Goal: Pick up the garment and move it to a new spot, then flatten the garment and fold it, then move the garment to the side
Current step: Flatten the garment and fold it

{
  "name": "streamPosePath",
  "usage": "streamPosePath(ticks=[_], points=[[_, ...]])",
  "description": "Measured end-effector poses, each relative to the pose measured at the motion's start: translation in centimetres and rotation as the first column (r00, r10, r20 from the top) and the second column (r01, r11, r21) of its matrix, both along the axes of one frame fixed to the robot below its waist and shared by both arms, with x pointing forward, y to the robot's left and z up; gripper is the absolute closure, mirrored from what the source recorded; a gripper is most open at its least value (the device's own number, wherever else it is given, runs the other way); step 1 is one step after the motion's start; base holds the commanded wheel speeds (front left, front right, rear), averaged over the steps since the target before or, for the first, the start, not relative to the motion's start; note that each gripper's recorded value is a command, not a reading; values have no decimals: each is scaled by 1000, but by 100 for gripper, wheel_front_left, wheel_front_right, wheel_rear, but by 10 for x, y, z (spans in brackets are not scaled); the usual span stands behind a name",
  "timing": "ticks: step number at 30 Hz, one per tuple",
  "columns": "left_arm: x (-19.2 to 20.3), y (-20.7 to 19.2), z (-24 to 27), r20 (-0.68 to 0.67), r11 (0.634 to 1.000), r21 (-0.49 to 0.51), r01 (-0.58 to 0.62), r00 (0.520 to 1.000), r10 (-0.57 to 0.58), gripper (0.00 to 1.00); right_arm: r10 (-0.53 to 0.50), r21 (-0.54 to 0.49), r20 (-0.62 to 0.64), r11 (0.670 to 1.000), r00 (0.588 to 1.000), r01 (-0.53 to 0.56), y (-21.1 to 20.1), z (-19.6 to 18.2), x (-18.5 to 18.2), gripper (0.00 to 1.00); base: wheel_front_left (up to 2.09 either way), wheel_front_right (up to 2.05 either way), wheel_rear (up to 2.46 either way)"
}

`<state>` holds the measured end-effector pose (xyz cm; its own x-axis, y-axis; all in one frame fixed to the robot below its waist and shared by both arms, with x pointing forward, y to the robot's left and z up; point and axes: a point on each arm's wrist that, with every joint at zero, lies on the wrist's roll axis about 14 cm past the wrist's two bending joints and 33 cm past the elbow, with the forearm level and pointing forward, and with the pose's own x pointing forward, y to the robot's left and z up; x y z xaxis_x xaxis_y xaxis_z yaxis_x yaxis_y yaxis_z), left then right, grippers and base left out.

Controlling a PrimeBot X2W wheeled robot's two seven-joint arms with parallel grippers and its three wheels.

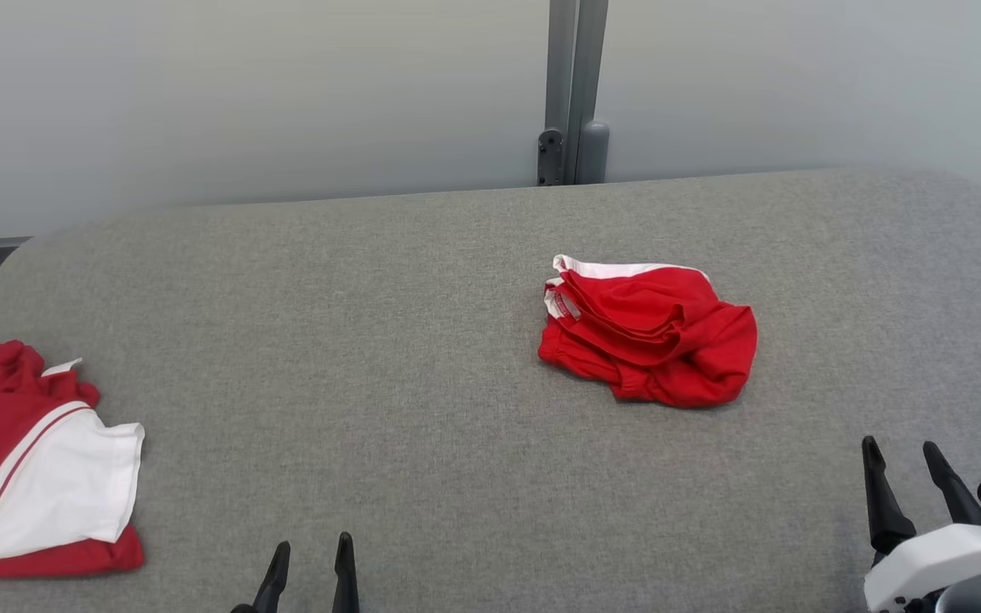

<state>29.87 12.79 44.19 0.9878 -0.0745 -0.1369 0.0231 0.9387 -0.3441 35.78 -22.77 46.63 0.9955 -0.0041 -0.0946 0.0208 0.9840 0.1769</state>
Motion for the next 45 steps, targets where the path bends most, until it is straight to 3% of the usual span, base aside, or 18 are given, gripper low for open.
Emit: streamPosePath(ticks=[5, 12, 13, 14, 15, 22, 28, 35, 45], points=[[0, 1, 2, 8, 1000, 4, -1, 1000, 1, 0, -65, -14, -7, 998, 998, 65, -16, -10, -12, 0, 0, 0, 0], [-1, 7, 0, 5, 1000, 21, -11, 1000, 11, 0, -51, -29, 40, 998, 998, 52, -12, 3, 7, 0, 0, 0, 0], [0, 7, 0, 6, 1000, 25, -12, 1000, 12, 0, -42, -36, 52, 998, 998, 44, -11, 7, 13, 27, 0, 0, 0], [0, 8, 0, 7, 1000, 26, -12, 1000, 12, 0, -25, -46, 64, 999, 998, 28, -9, 13, 21, 78, 0, 0, 0], [1, 8, 1, 9, 1000, 30, -9, 1000, 8, 0, -6, -57, 72, 998, 997, 10, -6, 18, 28, 100, 0, 0, 0], [30, 11, 10, 46, 998, 70, 7, 999, -10, 0, 79, -145, 97, 987, 992, -65, 1, 51, 103, 100, 0, 0, 0], [44, 30, 7, 41, 995, 96, -37, 999, 34, 0, 132, -167, -60, 976, 989, -141, 17, 10, 146, 100, 0, 0, 0], [34, 67, -2, 2, 982, 120, -149, 989, 150, 0, 262, -106, -164, 954, 951, -281, 76, -45, 152, 100, 0, 0, 0], [30, 81, -4, -2, 973, 130, -190, 981, 192, 0, 381, -74, -176, 914, 908, -398, 106, -62, 119, 100, 0, 0, 0]])
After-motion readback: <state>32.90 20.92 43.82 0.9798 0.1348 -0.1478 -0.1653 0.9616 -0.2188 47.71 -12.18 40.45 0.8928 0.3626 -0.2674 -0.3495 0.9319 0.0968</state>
